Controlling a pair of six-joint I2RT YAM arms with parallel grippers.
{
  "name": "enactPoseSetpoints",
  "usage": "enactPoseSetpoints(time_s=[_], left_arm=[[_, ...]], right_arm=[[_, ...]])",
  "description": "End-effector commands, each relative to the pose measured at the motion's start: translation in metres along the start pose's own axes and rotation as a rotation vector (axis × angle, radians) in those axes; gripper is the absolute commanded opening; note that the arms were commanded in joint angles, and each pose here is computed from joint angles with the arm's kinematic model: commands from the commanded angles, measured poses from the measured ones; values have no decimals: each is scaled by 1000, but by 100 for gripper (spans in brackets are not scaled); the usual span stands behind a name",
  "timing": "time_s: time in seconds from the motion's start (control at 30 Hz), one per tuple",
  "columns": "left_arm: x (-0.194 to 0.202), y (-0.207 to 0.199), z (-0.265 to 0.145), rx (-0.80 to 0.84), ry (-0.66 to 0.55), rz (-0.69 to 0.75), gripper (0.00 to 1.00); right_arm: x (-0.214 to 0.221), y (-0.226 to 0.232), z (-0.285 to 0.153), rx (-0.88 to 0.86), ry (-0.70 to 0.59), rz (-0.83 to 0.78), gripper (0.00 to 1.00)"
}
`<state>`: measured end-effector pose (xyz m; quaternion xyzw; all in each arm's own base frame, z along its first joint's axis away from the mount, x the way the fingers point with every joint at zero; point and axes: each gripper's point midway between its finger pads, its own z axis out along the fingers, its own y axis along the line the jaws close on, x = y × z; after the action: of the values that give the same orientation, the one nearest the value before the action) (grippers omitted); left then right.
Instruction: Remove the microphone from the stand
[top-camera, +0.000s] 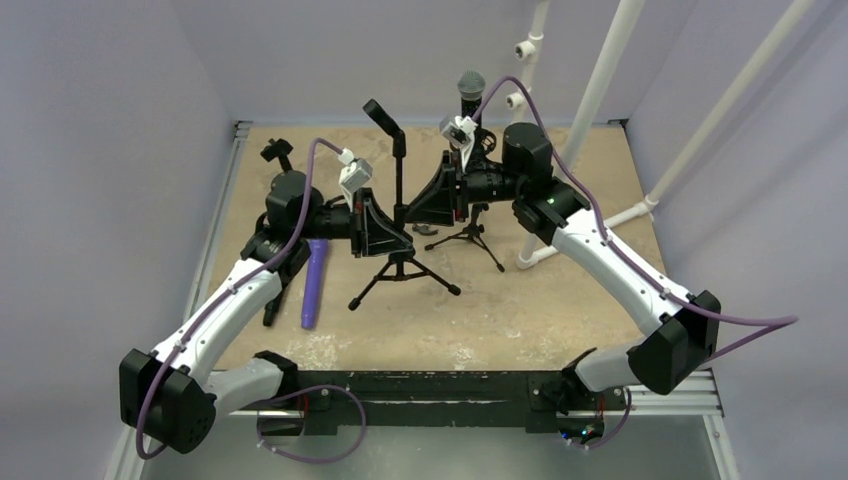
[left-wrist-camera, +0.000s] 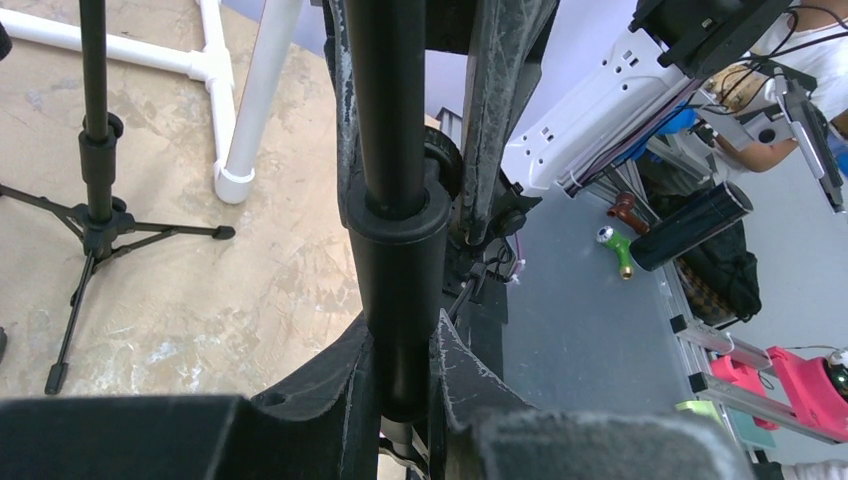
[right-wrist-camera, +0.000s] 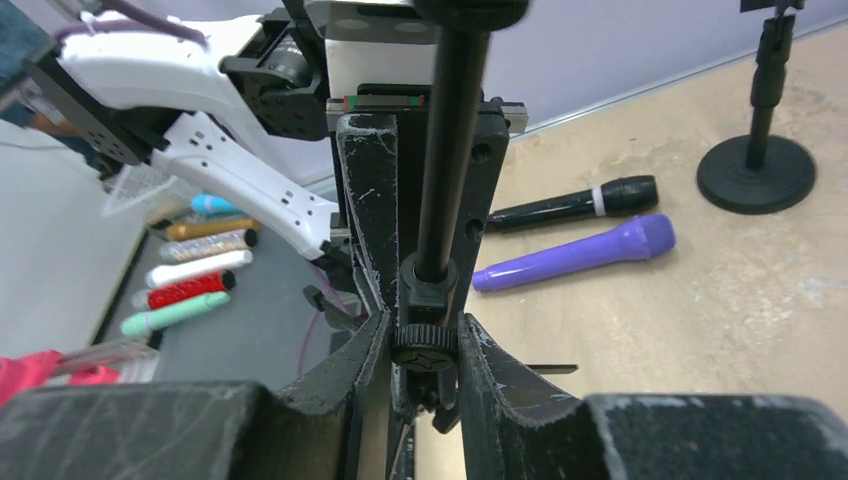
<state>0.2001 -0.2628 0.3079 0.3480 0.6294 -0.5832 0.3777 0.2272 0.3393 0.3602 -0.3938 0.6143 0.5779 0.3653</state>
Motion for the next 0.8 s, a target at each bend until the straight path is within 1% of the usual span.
enactPoseSetpoints(time_s=[0.0,0.2,0.3,0.37,0.43,0.6,0.63,0.67,0.73,0.77], left_arm=[[-21,-19,-3,61,-38,101,0],[-22,-38,-6,133,-25,53,0],[-25,-42,-5,155,-15,5,0],[-28,-46,-4,178,-9,-17,0],[-33,-49,-4,190,-12,-16,0],[-47,-54,-4,194,-27,0,0],[-48,-53,-3,193,-31,-8,0],[-50,-52,-2,193,-40,-10,0],[-50,-50,-1,199,-54,-17,0],[-49,-49,-1,201,-60,-18,0]], right_arm=[[5,-2,-12,63,73,-175,0],[16,-25,-33,206,222,-489,0],[26,-37,-34,264,344,-662,0],[31,-44,-34,295,408,-725,0],[34,-49,-33,316,446,-765,0],[31,-53,-30,362,492,-822,0],[29,-53,-29,367,495,-824,2],[27,-52,-28,373,496,-825,7],[24,-50,-28,380,494,-815,21],[23,-48,-28,382,493,-809,25]])
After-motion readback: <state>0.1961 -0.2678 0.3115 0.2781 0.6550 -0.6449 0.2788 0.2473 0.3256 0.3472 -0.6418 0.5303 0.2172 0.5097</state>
